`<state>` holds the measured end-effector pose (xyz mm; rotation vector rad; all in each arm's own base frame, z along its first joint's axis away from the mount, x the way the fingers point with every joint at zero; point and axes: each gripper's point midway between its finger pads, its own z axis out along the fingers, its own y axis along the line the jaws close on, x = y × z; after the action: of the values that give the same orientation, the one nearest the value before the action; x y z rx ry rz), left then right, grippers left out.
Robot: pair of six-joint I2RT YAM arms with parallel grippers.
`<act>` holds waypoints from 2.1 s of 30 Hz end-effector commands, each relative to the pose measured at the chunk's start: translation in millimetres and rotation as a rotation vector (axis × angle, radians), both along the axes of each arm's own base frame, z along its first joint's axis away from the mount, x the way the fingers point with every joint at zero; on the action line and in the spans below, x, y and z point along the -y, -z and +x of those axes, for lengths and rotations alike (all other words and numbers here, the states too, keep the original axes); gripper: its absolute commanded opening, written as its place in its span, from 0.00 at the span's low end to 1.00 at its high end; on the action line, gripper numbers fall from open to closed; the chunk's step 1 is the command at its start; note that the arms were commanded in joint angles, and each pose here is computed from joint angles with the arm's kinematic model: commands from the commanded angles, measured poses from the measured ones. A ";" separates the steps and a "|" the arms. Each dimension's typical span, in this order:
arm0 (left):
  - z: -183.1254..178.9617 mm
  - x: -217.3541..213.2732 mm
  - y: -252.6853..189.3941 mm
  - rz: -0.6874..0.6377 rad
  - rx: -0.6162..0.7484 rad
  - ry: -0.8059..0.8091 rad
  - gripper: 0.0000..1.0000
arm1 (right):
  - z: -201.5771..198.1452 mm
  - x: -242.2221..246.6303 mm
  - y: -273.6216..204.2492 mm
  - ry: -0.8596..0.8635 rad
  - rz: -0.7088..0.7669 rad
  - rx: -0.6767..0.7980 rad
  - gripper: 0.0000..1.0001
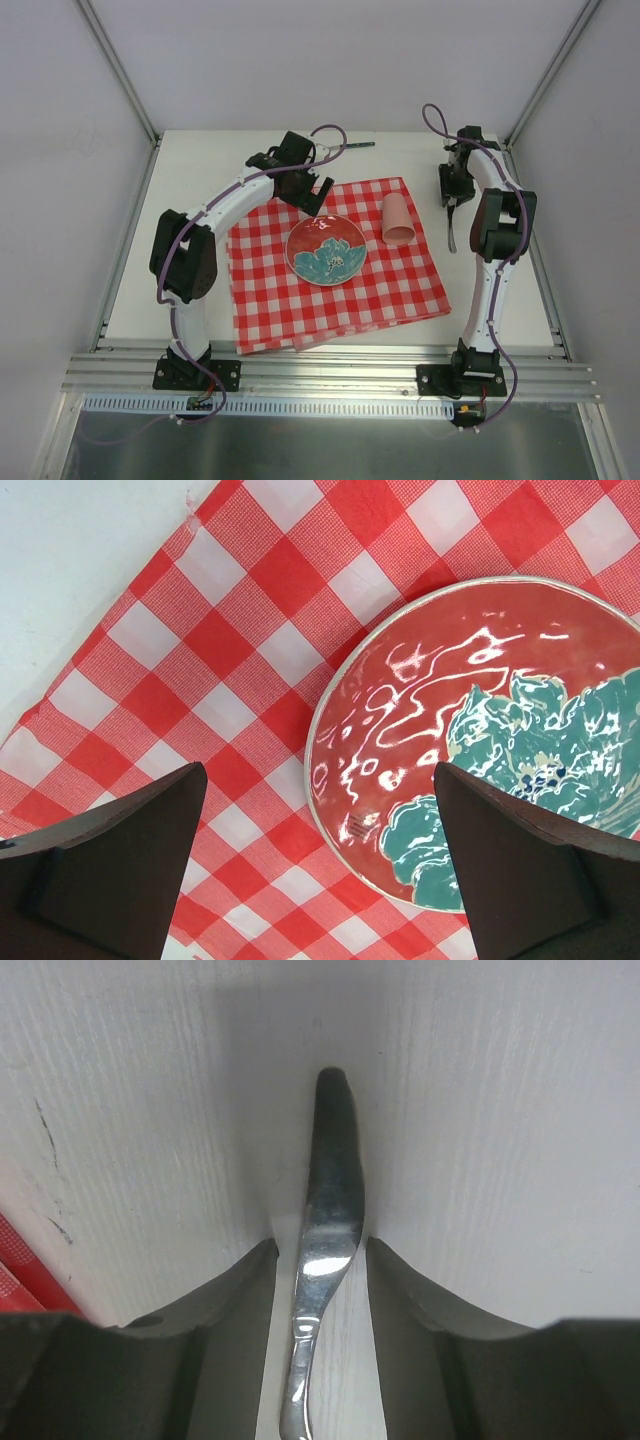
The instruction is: Set the dinner table for one person
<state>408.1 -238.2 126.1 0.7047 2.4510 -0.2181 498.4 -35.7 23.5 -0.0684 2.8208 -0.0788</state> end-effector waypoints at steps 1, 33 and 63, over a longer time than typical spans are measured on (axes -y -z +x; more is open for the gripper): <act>0.4 5.7 -7.3 -0.007 0.013 0.013 0.99 | -5.6 -1.8 15.5 0.019 0.029 -0.042 0.44; 4.3 17.3 -5.4 -0.018 0.011 0.019 0.99 | -11.5 -14.6 12.9 -0.058 0.065 -0.062 0.07; 6.6 18.9 -25.1 -0.049 0.052 0.018 0.99 | -81.3 -33.4 -118.1 -0.058 0.162 0.033 0.00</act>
<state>413.0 -248.9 125.1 0.7194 2.4410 -0.2264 439.5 -5.5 93.7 -0.1326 2.8248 0.1083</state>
